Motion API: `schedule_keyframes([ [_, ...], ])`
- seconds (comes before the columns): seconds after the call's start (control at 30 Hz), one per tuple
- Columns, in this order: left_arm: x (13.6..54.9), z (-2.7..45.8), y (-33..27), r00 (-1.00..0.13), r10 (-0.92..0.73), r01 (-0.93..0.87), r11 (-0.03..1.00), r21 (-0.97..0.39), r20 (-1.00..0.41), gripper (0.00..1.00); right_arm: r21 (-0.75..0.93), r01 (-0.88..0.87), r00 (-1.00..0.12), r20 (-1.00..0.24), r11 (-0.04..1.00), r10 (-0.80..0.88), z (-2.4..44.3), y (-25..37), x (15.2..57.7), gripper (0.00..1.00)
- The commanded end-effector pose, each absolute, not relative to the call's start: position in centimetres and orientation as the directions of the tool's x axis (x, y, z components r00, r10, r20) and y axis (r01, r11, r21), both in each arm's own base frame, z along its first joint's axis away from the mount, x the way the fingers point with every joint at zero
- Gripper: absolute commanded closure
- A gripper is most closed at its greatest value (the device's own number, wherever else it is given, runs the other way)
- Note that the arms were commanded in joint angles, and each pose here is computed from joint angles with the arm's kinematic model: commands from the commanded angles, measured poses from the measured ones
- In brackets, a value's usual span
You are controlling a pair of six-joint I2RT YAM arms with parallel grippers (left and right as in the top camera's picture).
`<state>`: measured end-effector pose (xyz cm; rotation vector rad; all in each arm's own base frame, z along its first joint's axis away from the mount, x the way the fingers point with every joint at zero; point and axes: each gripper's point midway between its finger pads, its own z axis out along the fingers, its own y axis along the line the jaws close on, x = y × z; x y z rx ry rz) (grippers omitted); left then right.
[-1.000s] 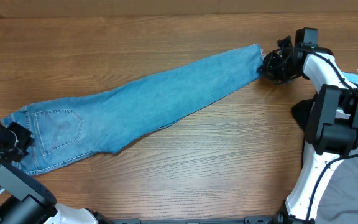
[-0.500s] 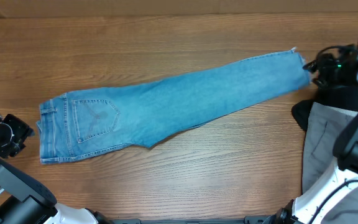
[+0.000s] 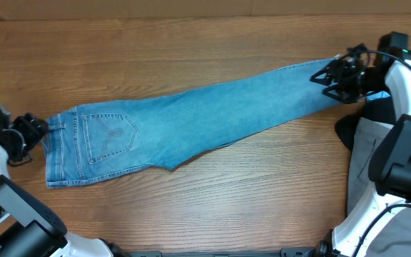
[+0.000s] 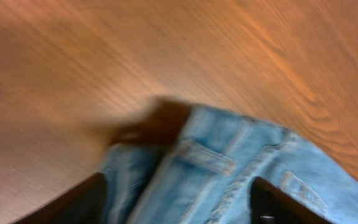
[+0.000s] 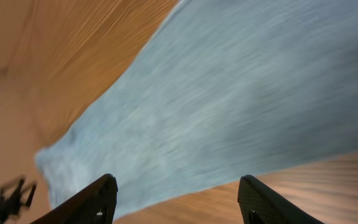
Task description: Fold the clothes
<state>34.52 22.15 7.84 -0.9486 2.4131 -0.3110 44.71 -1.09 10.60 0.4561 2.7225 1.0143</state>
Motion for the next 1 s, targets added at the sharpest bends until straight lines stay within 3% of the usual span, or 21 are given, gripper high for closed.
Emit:
schedule_keyframes([
  [0.0,36.2,6.9,19.3,-0.698,-0.593,-0.435,0.796,-0.421,-0.401,0.18,0.693,0.038,-0.939,-0.222,0.72,0.264,16.3,1.8,44.5,0.34],
  [0.17,36.5,3.2,18.5,-0.747,-0.57,-0.446,0.812,-0.377,-0.342,0.21,0.676,-0.08,-0.931,-0.313,0.732,0.187,20.6,5.2,43.1,0.33],
  [0.2,36.4,2.6,18.4,-0.752,-0.571,-0.449,0.809,-0.379,-0.33,0.27,0.673,-0.101,-0.927,-0.33,0.733,0.175,21.4,5.7,42.8,0.33],
  [0.33,36.6,2.6,18.4,-0.752,-0.574,-0.447,0.805,-0.39,-0.324,0.68,0.66,-0.165,-0.915,-0.379,0.733,0.136,23.4,7.5,42.0,0.32],
  [0.4,36.6,3.3,18.4,-0.753,-0.575,-0.446,0.804,-0.393,-0.322,0.83,0.659,-0.174,-0.916,-0.382,0.732,0.126,23.7,7.9,41.7,0.32],
  [0.47,36.5,4.3,18.4,-0.755,-0.579,-0.452,0.799,-0.396,-0.307,0.91,0.66,-0.171,-0.92,-0.372,0.731,0.12,23.6,8.2,41.5,0.32],
  [0.6,36.4,7.5,18.0,-0.762,-0.574,-0.442,0.8,-0.406,-0.301,0.96,0.664,-0.159,-0.928,-0.353,0.731,0.12,23.4,8.3,41.1,0.32],
  [0.77,35.0,10.6,17.3,-0.766,-0.57,-0.447,0.804,-0.392,-0.298,0.96,0.659,-0.14,-0.935,-0.334,0.739,0.121,23.1,8.1,40.8,0.32],
  [0.8,34.5,10.8,17.6,-0.766,-0.571,-0.462,0.808,-0.365,-0.295,0.89,0.66,-0.137,-0.936,-0.33,0.739,0.121,23.0,8.1,40.7,0.32],
  [0.9,32.6,10.1,19.0,-0.761,-0.594,-0.543,0.803,-0.243,-0.261,0.54,0.657,-0.126,-0.94,-0.318,0.743,0.121,22.9,8.1,40.5,0.32],
  [0.97,31.3,9.4,19.7,-0.737,-0.639,-0.612,0.77,-0.182,-0.22,0.43,0.647,-0.116,-0.943,-0.311,0.754,0.122,22.6,7.9,40.4,0.31],
])
